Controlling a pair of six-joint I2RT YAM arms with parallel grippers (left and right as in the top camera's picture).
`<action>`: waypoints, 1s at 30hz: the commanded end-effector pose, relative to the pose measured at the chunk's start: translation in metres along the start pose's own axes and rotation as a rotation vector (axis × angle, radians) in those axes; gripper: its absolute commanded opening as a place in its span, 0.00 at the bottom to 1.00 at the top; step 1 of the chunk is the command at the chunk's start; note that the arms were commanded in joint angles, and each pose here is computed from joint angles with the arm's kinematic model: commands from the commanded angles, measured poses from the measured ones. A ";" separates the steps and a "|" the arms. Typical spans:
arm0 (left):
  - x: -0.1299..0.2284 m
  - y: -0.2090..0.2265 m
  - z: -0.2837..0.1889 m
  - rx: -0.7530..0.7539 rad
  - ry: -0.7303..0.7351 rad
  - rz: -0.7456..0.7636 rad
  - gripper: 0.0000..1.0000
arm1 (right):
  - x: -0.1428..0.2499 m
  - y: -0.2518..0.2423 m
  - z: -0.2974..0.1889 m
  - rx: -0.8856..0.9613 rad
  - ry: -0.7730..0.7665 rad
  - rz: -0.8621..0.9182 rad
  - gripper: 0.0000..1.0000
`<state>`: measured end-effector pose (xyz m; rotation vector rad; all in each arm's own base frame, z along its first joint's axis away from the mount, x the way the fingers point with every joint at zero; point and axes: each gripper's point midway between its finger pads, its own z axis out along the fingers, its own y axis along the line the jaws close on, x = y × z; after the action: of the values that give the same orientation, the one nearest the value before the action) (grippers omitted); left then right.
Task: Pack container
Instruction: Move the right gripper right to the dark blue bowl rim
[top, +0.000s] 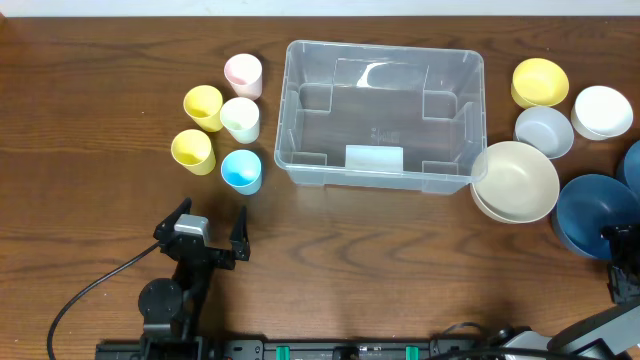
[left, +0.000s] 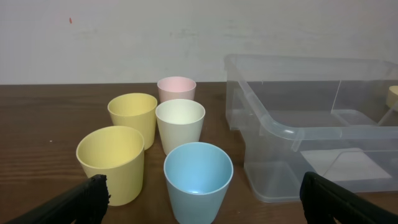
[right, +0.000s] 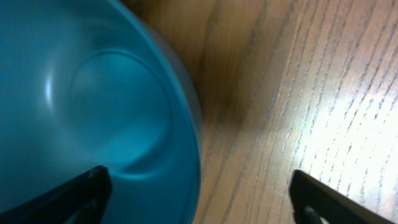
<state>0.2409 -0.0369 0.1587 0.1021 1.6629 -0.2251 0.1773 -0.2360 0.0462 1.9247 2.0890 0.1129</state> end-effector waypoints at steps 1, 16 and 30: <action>0.016 0.003 0.001 -0.008 0.038 -0.002 0.98 | -0.002 -0.007 0.001 0.027 -0.014 0.030 0.87; 0.016 0.003 0.001 -0.008 0.038 -0.002 0.98 | -0.001 -0.027 0.007 0.119 -0.046 0.028 0.85; 0.016 0.003 0.001 -0.009 0.038 -0.002 0.98 | 0.002 -0.043 0.005 0.200 -0.046 0.072 0.35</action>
<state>0.2409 -0.0369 0.1587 0.1021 1.6629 -0.2251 0.1495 -0.2383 0.0329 2.0314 2.0916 -0.0683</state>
